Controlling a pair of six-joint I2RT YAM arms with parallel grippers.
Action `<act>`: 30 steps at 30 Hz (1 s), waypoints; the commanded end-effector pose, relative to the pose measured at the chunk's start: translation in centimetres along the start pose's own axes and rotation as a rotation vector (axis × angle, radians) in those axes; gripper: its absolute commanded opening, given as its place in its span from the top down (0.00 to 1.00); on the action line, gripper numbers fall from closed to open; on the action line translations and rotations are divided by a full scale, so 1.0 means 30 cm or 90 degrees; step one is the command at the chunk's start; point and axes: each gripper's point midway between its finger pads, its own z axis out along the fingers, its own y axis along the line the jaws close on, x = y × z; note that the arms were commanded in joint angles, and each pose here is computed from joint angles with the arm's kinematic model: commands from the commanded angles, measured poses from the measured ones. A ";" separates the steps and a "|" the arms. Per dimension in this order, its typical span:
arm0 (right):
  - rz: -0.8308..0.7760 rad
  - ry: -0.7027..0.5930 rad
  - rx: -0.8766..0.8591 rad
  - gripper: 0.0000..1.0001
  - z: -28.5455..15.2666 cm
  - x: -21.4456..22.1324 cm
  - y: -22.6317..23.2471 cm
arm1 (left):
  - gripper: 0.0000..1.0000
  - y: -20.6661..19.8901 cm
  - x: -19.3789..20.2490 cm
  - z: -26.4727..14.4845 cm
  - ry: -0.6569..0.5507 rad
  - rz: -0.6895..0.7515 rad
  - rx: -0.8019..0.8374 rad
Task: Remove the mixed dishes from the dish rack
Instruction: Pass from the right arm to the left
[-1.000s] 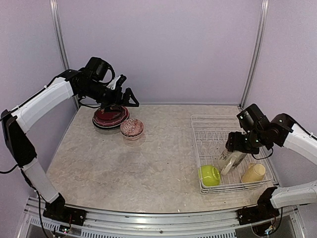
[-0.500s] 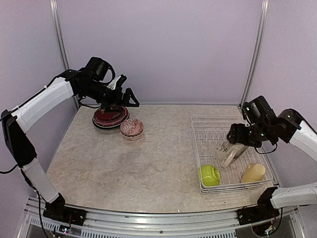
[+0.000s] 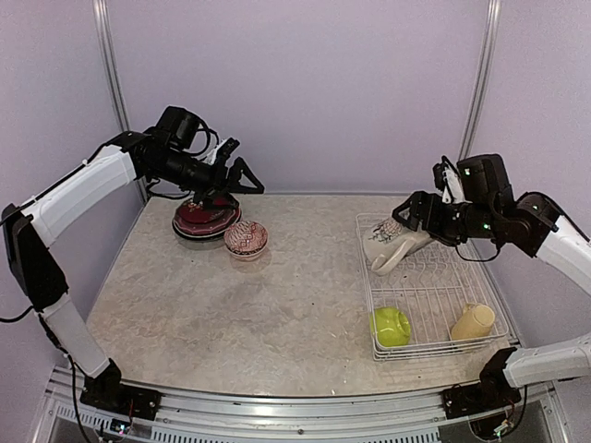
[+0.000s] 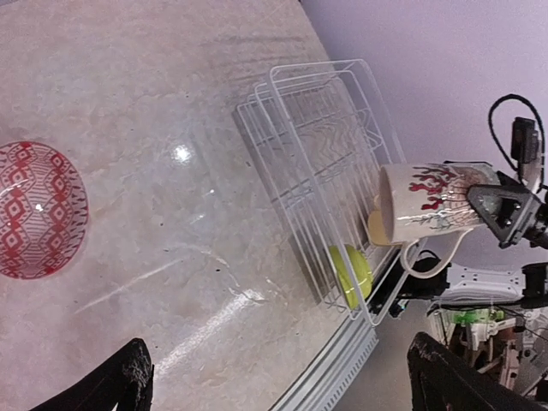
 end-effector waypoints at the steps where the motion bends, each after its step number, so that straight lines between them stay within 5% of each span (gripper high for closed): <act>1: 0.030 -0.093 -0.228 1.00 0.005 -0.176 0.269 | 0.01 -0.066 -0.029 -0.027 0.022 -0.085 0.220; 8: 0.074 -0.121 -0.383 1.00 0.110 -0.221 0.410 | 0.05 -0.092 -0.037 -0.023 0.058 -0.190 0.424; 19: 0.078 -0.108 -0.494 1.00 0.168 -0.220 0.569 | 0.12 -0.108 -0.038 0.098 0.049 -0.254 0.481; 30: 0.092 -0.094 -0.544 1.00 0.166 -0.164 0.584 | 0.24 -0.276 -0.001 0.188 0.081 -0.238 0.514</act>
